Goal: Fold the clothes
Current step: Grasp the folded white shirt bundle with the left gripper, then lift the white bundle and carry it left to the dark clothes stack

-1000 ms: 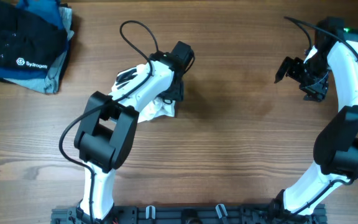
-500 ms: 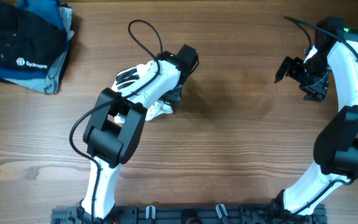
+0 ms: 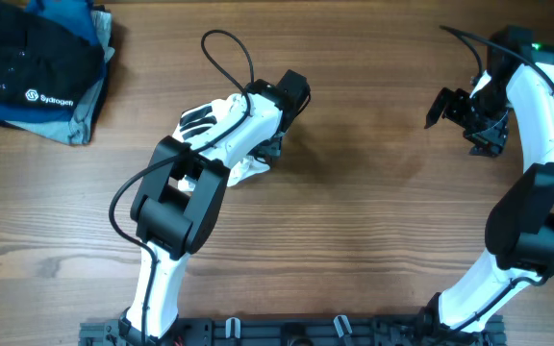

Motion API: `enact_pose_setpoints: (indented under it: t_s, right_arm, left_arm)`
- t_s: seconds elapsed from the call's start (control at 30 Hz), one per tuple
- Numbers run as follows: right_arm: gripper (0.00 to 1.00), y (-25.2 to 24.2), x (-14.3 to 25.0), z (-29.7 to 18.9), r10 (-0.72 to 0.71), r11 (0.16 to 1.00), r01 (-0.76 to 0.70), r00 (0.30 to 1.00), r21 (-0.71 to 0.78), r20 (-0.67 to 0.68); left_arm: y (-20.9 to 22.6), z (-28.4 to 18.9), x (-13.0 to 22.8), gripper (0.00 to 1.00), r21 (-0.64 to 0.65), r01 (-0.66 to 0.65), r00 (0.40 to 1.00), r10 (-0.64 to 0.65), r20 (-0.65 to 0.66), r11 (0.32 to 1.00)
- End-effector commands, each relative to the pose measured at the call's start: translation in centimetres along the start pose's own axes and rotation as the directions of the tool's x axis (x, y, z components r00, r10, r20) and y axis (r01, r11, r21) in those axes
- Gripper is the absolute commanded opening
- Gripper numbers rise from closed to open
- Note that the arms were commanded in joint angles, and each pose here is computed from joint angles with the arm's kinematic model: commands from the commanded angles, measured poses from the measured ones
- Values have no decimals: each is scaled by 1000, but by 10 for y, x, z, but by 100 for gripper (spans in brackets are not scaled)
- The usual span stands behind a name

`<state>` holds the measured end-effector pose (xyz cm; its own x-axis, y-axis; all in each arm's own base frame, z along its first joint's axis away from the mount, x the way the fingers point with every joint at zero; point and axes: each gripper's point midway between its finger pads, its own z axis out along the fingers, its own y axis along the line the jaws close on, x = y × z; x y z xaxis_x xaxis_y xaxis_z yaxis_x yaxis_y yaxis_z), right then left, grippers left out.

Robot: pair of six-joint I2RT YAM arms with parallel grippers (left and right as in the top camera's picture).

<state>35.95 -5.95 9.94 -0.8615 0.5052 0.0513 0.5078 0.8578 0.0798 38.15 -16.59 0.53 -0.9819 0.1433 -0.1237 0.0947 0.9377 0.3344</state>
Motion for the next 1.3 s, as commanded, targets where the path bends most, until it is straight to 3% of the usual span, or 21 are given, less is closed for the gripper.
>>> enact_pose_setpoints:
  t_s: [0.0, 0.3, 0.47, 0.83, 1.0, 1.27]
  right_arm:
    - [100, 8, 0, -8, -20, 999, 21, 1000, -27, 17]
    - [100, 8, 0, -8, -20, 999, 21, 1000, -27, 17]
    - [100, 8, -1, -8, -20, 999, 21, 1000, -27, 19]
    - [100, 8, 0, -8, -21, 999, 21, 1000, -27, 16]
    - [100, 8, 0, -8, -19, 999, 20, 1000, -27, 16]
    - [100, 8, 0, -8, -20, 999, 20, 1000, -27, 16]
  left_arm:
    - [-13, 53, 42, 4, 30, -37, 981, 42, -188, 999]
    - [-24, 45, 32, 4, 100, -22, 988, 37, -150, 995]
    - [-3, 30, 13, 4, 3, 152, 987, -151, -61, 988]
    - [32, -46, -29, 4, 10, 245, 956, -244, 166, 969]
    - [49, -88, -38, 4, 60, 291, 921, -297, 254, 955]
    - [105, -165, -49, 4, 84, 430, 784, -418, 460, 899]
